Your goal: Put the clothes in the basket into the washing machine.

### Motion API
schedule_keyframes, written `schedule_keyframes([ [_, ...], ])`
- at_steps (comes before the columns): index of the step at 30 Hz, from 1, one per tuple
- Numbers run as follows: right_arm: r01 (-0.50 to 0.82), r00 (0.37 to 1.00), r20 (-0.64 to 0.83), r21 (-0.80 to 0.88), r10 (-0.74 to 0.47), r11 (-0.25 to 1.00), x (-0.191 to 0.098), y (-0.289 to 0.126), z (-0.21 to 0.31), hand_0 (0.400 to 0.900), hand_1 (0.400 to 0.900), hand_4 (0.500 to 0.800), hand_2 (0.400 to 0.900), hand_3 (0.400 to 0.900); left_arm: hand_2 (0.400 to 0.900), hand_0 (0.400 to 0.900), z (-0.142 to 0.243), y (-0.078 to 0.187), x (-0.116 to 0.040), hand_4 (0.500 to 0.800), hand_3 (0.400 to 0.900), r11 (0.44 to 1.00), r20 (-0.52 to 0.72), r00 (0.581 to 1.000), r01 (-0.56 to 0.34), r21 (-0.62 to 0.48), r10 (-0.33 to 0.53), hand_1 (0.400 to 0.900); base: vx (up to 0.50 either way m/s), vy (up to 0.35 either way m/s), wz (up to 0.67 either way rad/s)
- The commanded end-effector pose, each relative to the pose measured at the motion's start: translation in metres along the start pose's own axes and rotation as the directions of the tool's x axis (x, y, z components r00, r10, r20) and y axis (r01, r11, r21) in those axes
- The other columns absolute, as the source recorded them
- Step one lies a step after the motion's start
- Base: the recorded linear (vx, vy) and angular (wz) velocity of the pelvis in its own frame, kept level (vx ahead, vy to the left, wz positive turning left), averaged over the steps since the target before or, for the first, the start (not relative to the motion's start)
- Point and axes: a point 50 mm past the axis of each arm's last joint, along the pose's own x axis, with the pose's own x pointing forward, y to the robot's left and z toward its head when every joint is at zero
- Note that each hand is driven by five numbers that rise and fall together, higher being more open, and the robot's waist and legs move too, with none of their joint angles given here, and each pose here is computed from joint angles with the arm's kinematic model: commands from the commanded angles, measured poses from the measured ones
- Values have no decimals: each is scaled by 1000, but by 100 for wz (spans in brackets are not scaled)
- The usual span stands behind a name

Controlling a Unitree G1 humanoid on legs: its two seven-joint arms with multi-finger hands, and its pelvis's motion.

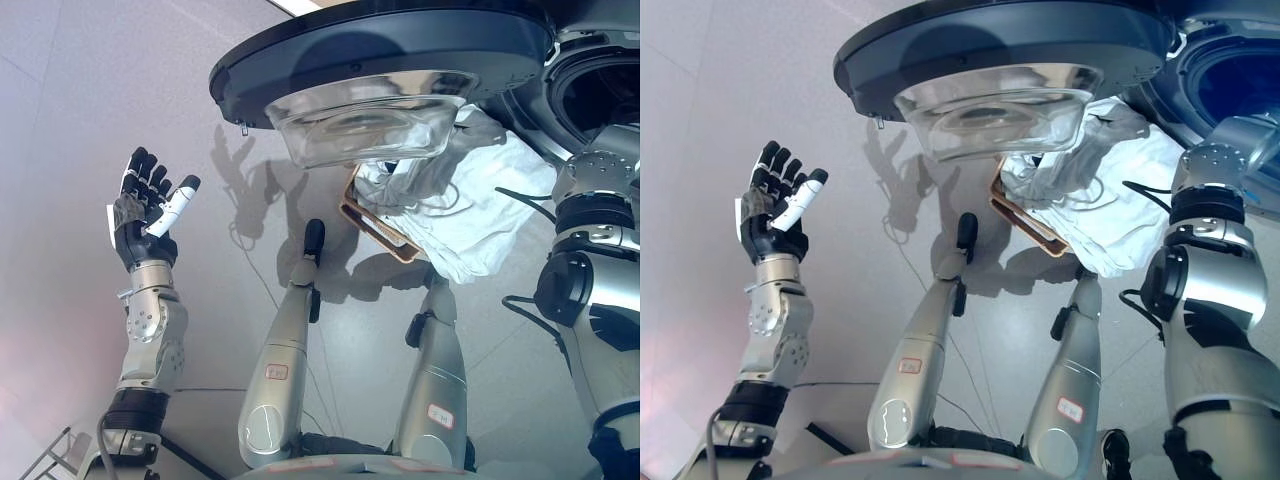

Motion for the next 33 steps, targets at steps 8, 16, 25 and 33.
schedule_keyframes([
  [8,-140,985,86,-104,149,985,3,20,17,900,900,800,900,900,900,900,45,23,2,800,900,998,227,972,-57,17,52,900,0,0,0],
  [16,-173,984,10,-235,180,957,-1,14,2,900,900,800,900,900,900,900,48,25,4,800,900,998,240,969,-65,21,58,900,0,0,0],
  [25,-260,966,-111,-417,235,871,-34,-18,-39,900,900,800,900,900,900,900,42,24,5,800,900,995,222,971,-96,6,93,900,-12,-5,-7],
  [33,-386,922,-259,-610,287,692,-89,-76,-64,900,900,800,900,900,900,900,45,31,6,800,900,986,258,954,-165,30,152,900,-9,-3,-4],
])
